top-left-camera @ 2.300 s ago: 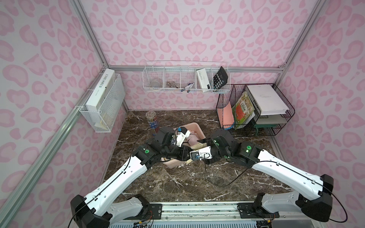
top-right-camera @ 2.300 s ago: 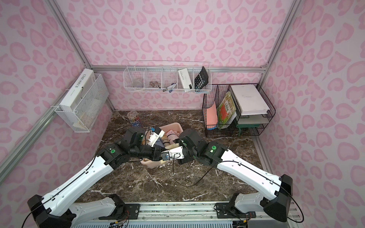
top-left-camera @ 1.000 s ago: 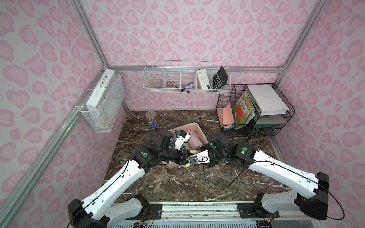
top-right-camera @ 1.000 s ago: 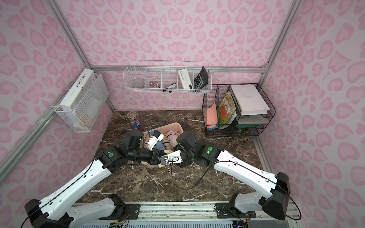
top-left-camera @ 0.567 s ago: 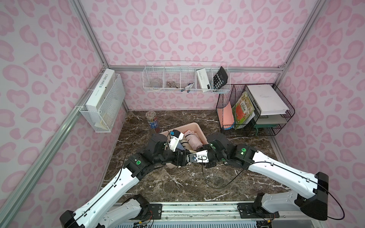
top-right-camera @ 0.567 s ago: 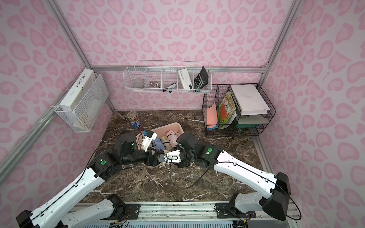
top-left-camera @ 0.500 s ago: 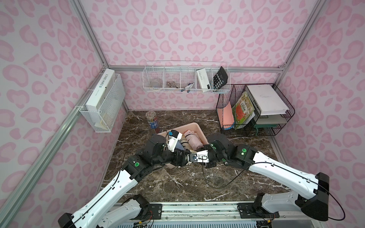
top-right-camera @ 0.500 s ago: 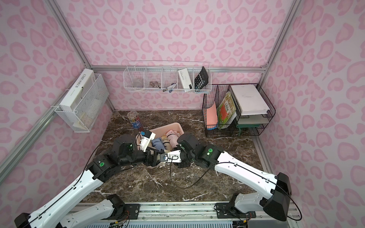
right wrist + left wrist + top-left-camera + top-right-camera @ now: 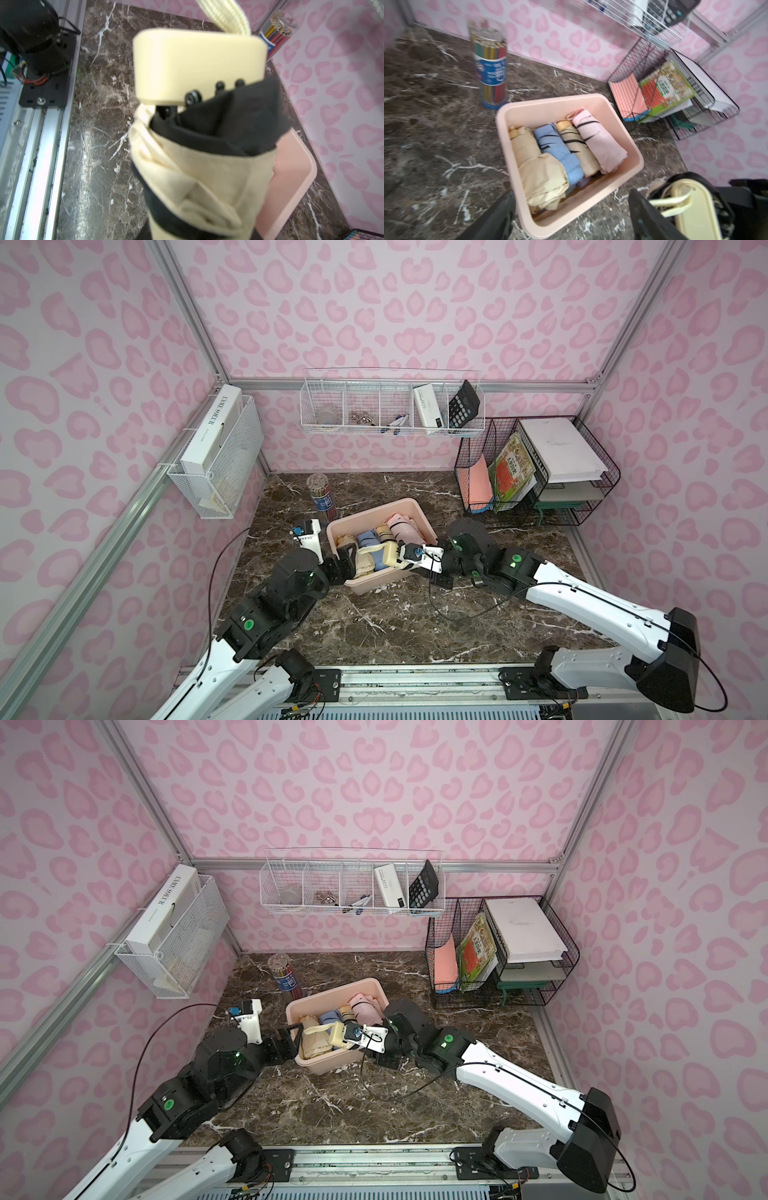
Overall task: Put the umbrella into the storage box
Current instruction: Pick up the umbrella from the center of the board, then place the umbrella in the storage box.
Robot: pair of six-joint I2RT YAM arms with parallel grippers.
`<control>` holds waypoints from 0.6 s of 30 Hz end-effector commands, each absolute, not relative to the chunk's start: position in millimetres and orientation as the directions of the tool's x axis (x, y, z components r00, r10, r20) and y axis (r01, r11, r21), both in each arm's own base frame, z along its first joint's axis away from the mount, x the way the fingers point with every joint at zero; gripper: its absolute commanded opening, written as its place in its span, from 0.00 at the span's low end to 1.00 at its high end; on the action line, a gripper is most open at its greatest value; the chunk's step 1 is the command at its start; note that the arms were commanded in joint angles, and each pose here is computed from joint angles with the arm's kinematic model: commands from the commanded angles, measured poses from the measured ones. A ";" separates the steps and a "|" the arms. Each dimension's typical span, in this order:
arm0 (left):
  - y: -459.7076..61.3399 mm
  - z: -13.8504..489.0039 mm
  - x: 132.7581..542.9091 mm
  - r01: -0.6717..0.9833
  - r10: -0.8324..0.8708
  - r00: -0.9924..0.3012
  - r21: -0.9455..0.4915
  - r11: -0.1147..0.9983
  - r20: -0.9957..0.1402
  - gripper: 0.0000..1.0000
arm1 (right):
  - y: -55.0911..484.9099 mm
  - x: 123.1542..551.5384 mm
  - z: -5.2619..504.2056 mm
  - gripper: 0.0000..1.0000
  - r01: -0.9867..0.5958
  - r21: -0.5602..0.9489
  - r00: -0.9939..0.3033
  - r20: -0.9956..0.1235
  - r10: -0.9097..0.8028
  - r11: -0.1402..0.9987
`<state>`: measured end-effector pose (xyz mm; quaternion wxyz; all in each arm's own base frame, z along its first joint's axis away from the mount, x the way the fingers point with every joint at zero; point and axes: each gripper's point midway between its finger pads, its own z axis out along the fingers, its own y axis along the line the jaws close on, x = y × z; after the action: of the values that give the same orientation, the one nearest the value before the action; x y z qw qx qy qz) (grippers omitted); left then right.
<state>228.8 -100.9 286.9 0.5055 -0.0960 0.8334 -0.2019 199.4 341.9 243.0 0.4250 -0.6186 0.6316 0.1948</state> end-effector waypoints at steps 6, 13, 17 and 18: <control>-43.6 263.8 216.6 -0.245 -0.470 -0.393 -0.403 0.882 -0.790 0.84 | 375.4 225.0 277.4 0.06 -0.923 -0.002 -0.174 -0.891 -0.419 0.386; -38.1 257.2 214.0 -0.287 -0.478 -0.402 -0.388 0.876 -0.781 0.84 | 401.5 241.6 275.3 0.08 -0.880 0.105 -0.322 -0.849 -0.418 0.463; -39.4 254.7 215.1 -0.291 -0.478 -0.409 -0.385 0.876 -0.777 0.83 | 410.4 253.9 262.8 0.11 -0.834 0.158 -0.421 -0.801 -0.426 0.528; -40.2 253.5 215.4 -0.290 -0.476 -0.413 -0.383 0.877 -0.776 0.83 | 413.3 256.0 258.9 0.11 -0.826 0.169 -0.444 -0.783 -0.435 0.538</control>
<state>215.4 -43.0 254.8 0.4916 -0.2208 0.8363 -0.1005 249.1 412.9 262.4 0.3702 -0.4292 0.7742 0.2816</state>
